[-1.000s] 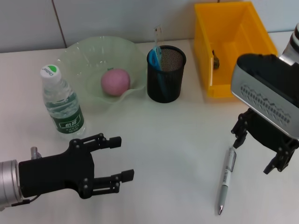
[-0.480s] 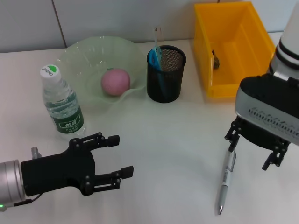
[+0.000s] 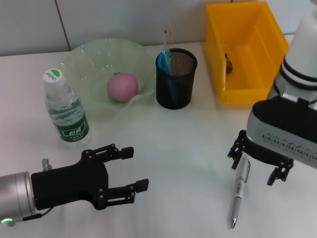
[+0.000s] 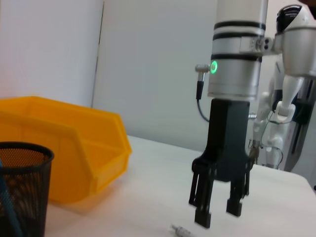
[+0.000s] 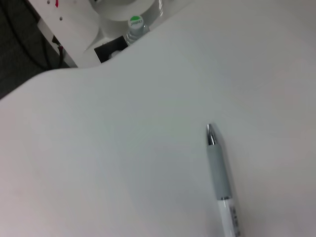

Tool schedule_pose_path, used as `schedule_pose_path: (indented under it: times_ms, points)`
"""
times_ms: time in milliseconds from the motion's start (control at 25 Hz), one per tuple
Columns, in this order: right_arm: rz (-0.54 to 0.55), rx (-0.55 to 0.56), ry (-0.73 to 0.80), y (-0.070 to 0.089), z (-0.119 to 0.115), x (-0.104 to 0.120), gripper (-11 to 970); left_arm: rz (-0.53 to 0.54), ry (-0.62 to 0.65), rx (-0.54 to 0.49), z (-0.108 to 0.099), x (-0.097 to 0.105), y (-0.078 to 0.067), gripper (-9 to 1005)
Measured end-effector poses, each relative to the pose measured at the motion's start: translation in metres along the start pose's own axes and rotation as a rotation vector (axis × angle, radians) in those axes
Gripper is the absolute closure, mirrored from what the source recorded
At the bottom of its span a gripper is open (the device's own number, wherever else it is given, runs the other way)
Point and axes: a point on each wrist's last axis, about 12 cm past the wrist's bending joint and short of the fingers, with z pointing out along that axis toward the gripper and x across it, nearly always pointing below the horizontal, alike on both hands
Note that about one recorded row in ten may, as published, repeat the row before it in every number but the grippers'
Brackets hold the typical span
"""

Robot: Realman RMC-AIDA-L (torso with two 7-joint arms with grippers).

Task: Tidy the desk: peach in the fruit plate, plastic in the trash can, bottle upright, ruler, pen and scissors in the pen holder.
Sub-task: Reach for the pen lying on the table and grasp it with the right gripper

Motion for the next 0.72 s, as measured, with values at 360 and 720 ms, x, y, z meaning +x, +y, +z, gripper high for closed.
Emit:
schedule_pose_path:
  times_ms: [360,720]
  points:
    - [-0.062,0.001,0.020,-0.008,0.011,-0.006,253,-0.020,-0.023,0.012,0.002,0.003,-0.007,187]
    - [-0.096,-0.008,0.040,-0.014,0.022,-0.010,256,-0.014,-0.014,0.007,-0.002,0.004,-0.007,186]
